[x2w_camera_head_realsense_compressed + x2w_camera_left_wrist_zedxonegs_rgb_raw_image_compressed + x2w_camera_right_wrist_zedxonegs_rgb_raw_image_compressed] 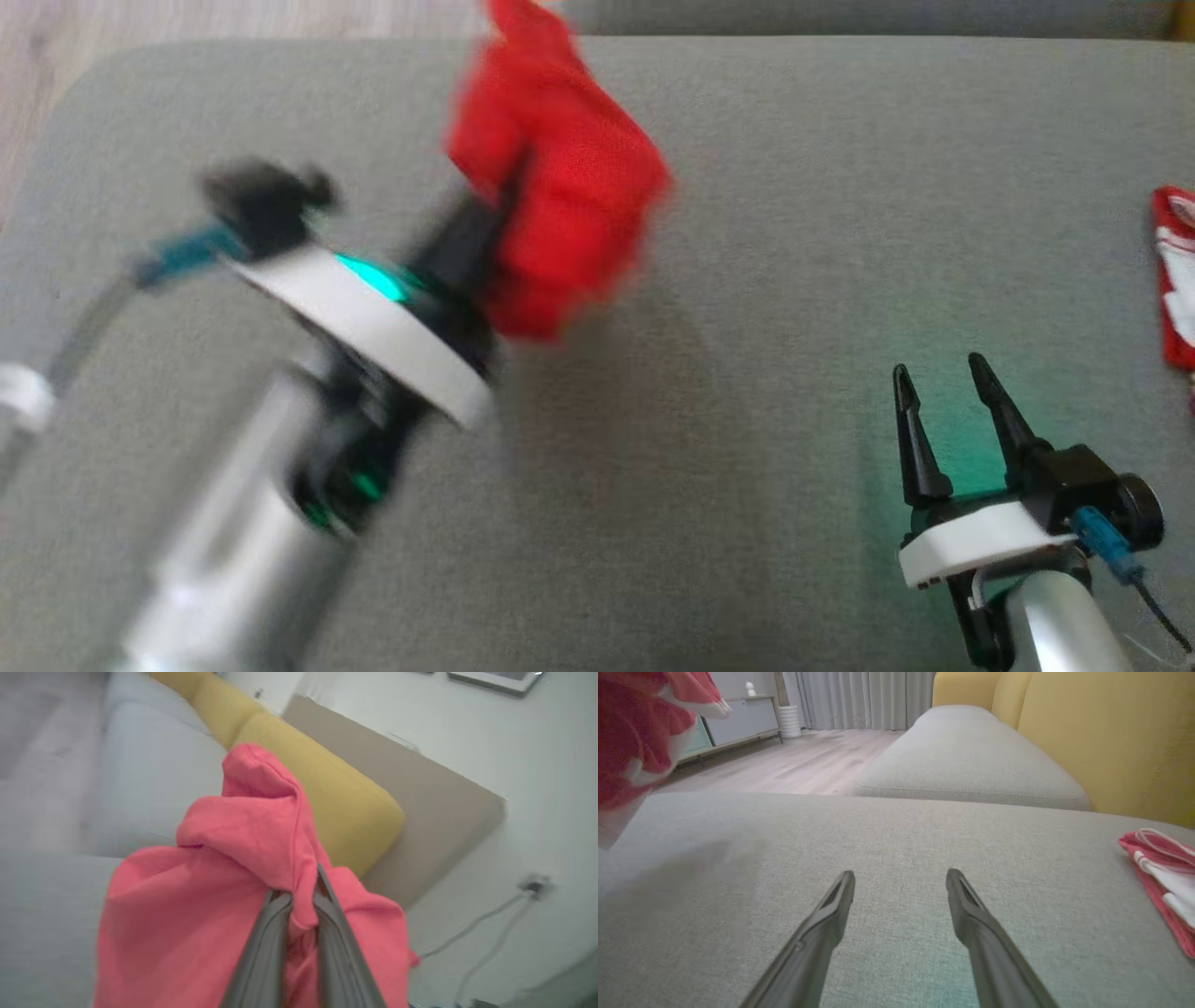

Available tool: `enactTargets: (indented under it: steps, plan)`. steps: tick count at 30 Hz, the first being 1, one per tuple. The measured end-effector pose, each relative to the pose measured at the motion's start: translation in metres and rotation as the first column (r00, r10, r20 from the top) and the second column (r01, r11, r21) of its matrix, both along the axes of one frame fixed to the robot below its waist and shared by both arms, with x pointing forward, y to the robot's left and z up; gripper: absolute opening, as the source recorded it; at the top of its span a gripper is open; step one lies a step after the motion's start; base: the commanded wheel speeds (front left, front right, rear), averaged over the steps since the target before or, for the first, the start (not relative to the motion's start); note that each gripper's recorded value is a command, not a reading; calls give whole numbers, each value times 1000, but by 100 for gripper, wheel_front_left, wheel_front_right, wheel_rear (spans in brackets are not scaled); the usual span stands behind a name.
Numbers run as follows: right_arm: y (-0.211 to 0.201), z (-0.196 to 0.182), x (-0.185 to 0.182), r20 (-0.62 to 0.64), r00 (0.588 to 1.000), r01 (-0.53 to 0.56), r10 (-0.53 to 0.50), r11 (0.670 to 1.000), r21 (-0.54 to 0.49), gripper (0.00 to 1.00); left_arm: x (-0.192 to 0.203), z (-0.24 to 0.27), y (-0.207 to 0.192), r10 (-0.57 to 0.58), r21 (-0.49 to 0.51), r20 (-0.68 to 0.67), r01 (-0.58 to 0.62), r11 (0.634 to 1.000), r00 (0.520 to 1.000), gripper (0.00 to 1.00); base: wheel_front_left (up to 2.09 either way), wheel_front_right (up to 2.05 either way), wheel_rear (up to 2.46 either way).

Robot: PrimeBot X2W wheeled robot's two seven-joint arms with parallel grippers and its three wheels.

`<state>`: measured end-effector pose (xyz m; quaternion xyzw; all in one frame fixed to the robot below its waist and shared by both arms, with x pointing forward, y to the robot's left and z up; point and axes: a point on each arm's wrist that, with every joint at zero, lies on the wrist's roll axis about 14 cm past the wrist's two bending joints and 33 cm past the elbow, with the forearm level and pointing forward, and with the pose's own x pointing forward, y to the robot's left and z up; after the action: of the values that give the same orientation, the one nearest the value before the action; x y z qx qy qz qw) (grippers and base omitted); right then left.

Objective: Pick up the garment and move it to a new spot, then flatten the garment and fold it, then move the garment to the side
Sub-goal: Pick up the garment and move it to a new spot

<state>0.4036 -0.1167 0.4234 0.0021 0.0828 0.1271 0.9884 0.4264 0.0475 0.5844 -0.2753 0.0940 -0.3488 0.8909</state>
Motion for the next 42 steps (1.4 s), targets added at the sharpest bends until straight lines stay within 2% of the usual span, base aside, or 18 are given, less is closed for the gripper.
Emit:
enactTargets:
  steps: [2, 5, 8, 10, 13, 16, 17, 18, 20, 22, 26, 27, 28, 29, 32, 36, 42]
  plan:
    - [-7, 3, -3, 5, 1000, 25, -25, 1000, 11, 100, -32, -4, -39, -132, -62, -52, 129, 990, 990, 0, 0, 0, 0]
    - [-19, 8, -8, 15, 998, 65, -66, 998, 25, 100, -78, -14, -86, -294, -196, -164, 261, 945, 941, 0, 0, 0, 0]
    - [-32, 10, -14, 16, 995, 103, -103, 994, 28, 100, -111, -32, -114, -400, -287, -284, 321, 902, 871, 0, 0, 0, 0]
    - [-39, 11, -18, 17, 992, 127, -127, 992, 29, 100, -116, -46, -122, -422, -330, -364, 309, 892, 830, 0, 0, 0, 0]
    - [-50, 12, -24, 15, 987, 161, -161, 986, 36, 100, -101, -78, -118, -369, -305, -475, 243, 921, 799, 0, 0, 0, 0]
    - [-62, 12, -31, 10, 980, 199, -200, 979, 36, 100, -77, -114, -106, -264, -202, -539, 182, 962, 800, 0, 0, 0, 0]
    - [-65, 12, -33, 8, 978, 210, -210, 977, 37, 100, -68, -124, -100, -222, -150, -539, 166, 975, 812, 0, 0, 0, 0]
    - [-65, 12, -33, 8, 978, 210, -210, 977, 37, 100, -68, -124, -100, -222, -150, -539, 166, 975, 812, 0, 0, 0, 0]
    - [-72, 11, -37, 4, 973, 230, -230, 973, 36, 100, -49, -140, -91, -150, -50, -522, 146, 988, 839, 0, 0, 0, 0]
    - [-77, 11, -41, 2, 969, 247, -247, 968, 32, 100, -26, -145, -81, -80, -22, -510, 79, 997, 856, 0, 0, 0, 0]
    - [-85, 10, -46, -2, 962, 272, -272, 962, 31, 100, 5, -151, -70, 20, 89, -431, 20, 996, 902, 0, 0, 0, 0]
    - [-85, 11, -47, -2, 962, 274, -274, 961, 31, 100, 10, -151, -67, 43, 108, -409, 2, 994, 912, 40, 0, 0, 0]
    - [-86, 11, -47, -1, 961, 275, -275, 961, 31, 100, 15, -152, -64, 62, 130, -390, -12, 991, 919, 97, 0, 0, 0]
    - [-86, 11, -48, -1, 961, 276, -276, 961, 31, 100, 17, -153, -61, 78, 155, -371, -21, 988, 925, 100, 0, 0, 0]
    - [-85, 9, -50, -6, 961, 276, -276, 961, 31, 100, 18, -160, -52, 115, 217, -327, -44, 975, 938, 100, 0, 0, 0]
    - [-82, 6, -51, -16, 964, 266, -266, 963, 33, 100, 23, -159, -32, 186, 345, -138, -128, 930, 973, 100, 0, 0, 0]
    - [-79, 16, -46, 16, 967, 255, -255, 966, 36, 100, 24, -128, -12, 252, 355, 68, -260, 898, 965, 100, 0, 0, 0]
